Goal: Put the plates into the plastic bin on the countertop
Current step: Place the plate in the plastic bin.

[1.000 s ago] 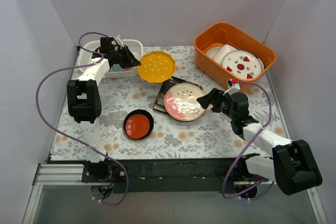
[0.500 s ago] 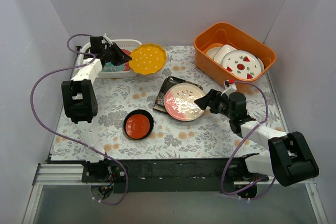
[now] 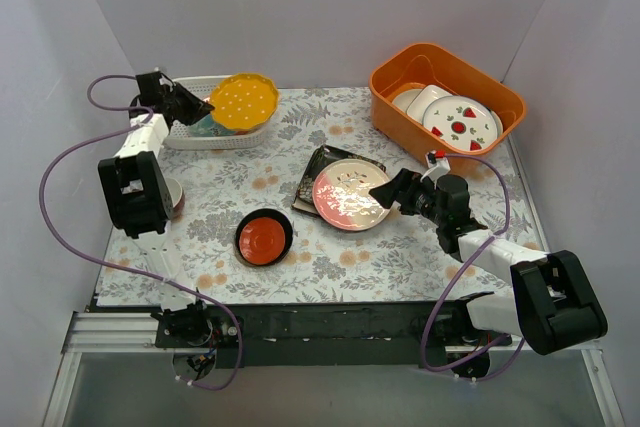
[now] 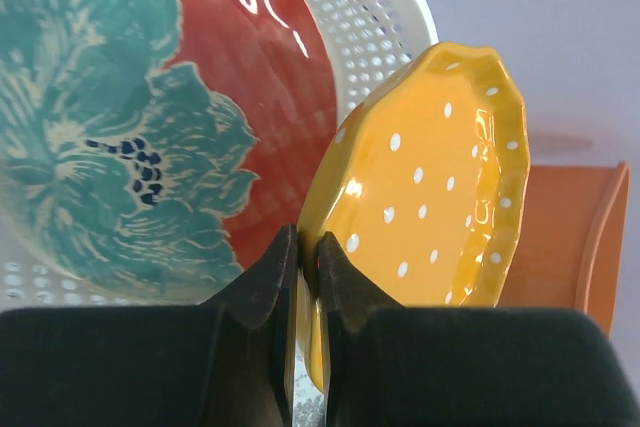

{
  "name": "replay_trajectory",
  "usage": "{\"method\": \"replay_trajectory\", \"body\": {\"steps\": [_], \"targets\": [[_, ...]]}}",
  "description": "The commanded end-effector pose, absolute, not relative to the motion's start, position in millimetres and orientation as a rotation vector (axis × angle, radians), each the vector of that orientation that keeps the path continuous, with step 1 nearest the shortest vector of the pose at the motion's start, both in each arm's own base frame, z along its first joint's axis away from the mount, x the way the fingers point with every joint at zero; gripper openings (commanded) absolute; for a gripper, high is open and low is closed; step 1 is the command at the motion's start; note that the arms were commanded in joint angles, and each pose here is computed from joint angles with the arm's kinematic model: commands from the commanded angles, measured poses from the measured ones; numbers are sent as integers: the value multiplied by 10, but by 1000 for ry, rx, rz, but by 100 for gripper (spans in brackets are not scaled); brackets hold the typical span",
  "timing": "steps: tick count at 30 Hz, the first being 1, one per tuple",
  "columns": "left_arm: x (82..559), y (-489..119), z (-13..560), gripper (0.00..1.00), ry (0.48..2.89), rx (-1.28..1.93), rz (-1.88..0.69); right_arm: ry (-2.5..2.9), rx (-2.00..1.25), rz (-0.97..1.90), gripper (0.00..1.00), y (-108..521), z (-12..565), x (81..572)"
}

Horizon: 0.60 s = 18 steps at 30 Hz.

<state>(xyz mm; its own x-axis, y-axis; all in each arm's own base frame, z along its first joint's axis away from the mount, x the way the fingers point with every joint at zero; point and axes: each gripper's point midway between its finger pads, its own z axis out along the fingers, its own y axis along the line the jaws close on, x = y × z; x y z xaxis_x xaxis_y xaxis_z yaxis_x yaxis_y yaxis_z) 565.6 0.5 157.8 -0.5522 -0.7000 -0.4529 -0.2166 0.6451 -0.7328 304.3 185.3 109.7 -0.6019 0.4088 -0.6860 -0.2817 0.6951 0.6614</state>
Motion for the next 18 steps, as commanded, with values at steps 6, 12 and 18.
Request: {"method": "replay_trajectory", "body": {"steps": [6,12,18], "targets": [[5734,368,2682,0,1828,-695,-768,1911,60,975,98,1896,1398,3158],[5782,585,2613,0,1828,-705,-753,1906,62,972,98,1890,1441,3162],[5855,708,2551,0,1829,-745,-743,1897,74,957,98,1855,1467,3149]]}}
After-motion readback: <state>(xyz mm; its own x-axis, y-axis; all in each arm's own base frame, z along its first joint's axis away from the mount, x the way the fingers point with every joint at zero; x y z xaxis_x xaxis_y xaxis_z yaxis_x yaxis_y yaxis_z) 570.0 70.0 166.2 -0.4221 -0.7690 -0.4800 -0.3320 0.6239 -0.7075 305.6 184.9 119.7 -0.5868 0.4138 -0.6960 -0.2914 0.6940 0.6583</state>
